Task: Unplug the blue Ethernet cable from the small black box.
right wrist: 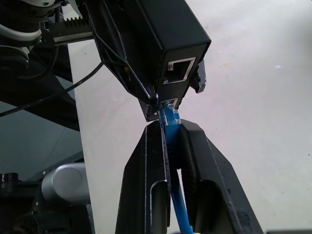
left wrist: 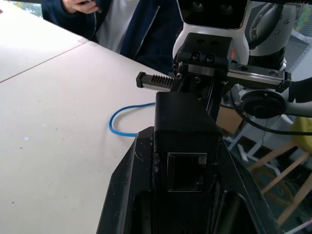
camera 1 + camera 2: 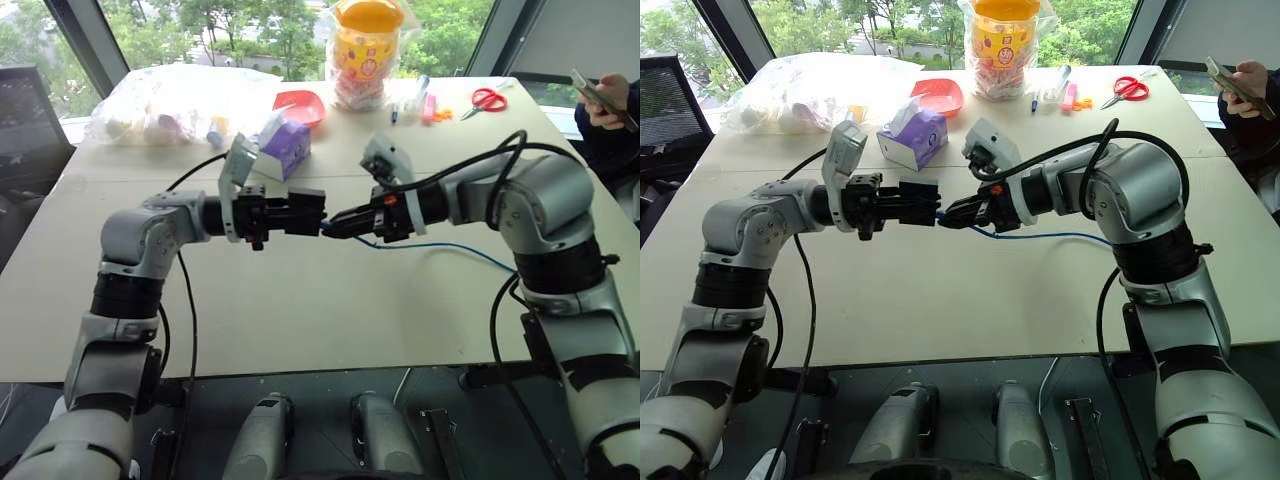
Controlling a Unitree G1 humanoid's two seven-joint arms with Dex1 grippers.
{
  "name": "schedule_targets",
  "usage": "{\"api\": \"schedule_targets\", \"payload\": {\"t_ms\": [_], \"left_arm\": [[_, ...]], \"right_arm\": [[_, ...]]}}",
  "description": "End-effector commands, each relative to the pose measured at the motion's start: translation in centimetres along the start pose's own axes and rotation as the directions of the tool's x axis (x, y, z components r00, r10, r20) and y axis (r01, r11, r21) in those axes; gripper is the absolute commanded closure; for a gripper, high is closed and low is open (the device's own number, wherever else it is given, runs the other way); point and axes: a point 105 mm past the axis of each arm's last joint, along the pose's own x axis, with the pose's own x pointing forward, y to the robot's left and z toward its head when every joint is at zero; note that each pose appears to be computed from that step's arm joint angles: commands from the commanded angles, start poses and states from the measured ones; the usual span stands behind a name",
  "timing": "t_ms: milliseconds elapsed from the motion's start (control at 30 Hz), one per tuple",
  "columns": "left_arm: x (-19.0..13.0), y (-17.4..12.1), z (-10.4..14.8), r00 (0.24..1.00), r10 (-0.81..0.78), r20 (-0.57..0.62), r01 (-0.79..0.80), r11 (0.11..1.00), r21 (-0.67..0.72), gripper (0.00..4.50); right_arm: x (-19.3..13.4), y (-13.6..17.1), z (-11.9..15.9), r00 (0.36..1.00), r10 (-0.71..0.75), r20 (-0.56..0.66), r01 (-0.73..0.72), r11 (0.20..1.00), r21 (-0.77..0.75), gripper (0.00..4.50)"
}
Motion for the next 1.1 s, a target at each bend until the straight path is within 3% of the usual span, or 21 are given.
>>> {"api": "schedule_targets", "payload": {"t_ms": [33, 600, 733, 833, 967, 1100], "left_arm": [[0.3, -0.8, 0.0, 0.999, -0.038, -0.027, 0.039, 0.998, 0.041, 3.95], [-2.1, -0.8, -0.9, 0.993, -0.024, -0.113, 0.031, 0.998, 0.061, 3.95], [-2.5, -0.3, -1.2, 0.991, 0.014, -0.131, -0.001, 0.995, 0.096, 3.95], [-1.9, 0.9, -1.6, 0.989, 0.092, -0.113, -0.070, 0.980, 0.186, 3.95], [-0.4, 3.0, -2.9, 0.973, 0.213, -0.086, -0.175, 0.930, 0.322, 3.95], [1.4, 4.5, -4.2, 0.957, 0.288, -0.037, -0.255, 0.895, 0.367, 3.95]], "right_arm": [[-0.1, 0.7, 1.6, 1.000, 0.012, 0.029, -0.010, 0.998, -0.066, 4.40], [-3.0, -2.2, -2.2, 0.995, -0.093, -0.036, 0.095, 0.995, 0.039, 4.40], [-4.3, -4.4, -2.8, 0.969, -0.247, -0.018, 0.246, 0.969, -0.036, 4.40], [-4.6, -6.9, -3.0, 0.915, -0.401, 0.042, 0.403, 0.912, -0.070, 4.40], [-4.8, -9.5, -2.9, 0.814, -0.560, 0.151, 0.567, 0.824, -0.002, 4.40], [-5.1, -12.3, -3.6, 0.650, -0.737, 0.186, 0.735, 0.672, 0.095, 4.40]]}}
